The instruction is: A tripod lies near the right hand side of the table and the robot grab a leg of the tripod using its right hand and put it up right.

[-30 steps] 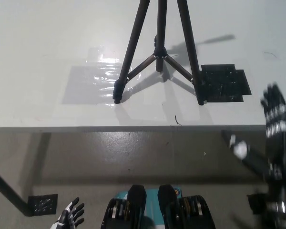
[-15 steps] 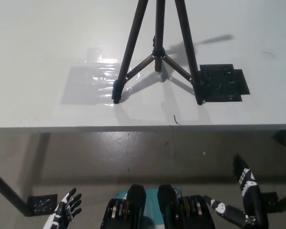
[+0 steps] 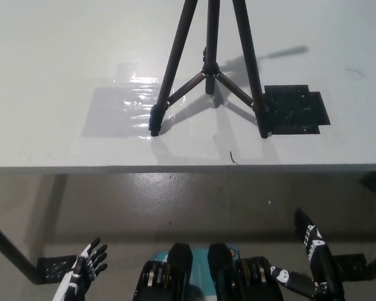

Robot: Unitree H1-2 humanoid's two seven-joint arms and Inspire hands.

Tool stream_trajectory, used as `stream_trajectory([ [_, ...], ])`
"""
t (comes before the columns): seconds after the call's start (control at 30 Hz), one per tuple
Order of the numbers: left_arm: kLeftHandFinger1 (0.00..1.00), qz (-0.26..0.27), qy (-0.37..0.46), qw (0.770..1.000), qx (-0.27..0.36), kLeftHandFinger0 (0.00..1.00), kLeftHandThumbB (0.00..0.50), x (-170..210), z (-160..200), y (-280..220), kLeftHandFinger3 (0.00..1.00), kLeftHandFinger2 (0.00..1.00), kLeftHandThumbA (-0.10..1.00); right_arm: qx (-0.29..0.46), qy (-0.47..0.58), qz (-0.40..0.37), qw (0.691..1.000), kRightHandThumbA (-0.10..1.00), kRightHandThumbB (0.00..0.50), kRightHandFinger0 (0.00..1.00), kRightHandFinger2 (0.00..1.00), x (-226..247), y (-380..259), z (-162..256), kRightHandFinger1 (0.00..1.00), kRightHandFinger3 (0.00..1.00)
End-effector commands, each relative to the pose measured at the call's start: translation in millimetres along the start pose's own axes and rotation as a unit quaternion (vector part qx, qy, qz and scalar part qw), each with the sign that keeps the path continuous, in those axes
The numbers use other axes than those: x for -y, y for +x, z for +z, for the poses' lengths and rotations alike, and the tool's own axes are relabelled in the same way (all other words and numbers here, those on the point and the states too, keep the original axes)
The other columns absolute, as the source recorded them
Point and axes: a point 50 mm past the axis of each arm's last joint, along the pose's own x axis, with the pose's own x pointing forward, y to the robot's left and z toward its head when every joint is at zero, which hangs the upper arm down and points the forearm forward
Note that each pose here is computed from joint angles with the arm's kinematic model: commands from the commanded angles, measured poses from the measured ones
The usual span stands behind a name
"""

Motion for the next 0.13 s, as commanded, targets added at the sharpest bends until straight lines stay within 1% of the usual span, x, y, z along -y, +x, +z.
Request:
stream_trajectory([
  [0.0, 1.0, 0.008, 0.012, 0.999, 0.033, 1.0, 0.195, -4.5, 11.3, 5.3, 1.0, 1.0, 1.0, 0.04, 0.011, 0.018, 0.999, 0.99, 0.338, 1.0, 1.0, 1.8, 8.5, 9.4, 1.0, 1.0],
  [0.1, 1.0, 0.01, 0.013, 0.999, 0.031, 1.0, 0.201, -4.8, 11.9, 4.8, 1.0, 1.0, 1.0, 0.039, 0.008, 0.017, 0.999, 0.99, 0.33, 1.0, 1.0, 1.2, 8.8, 9.2, 1.0, 1.0],
])
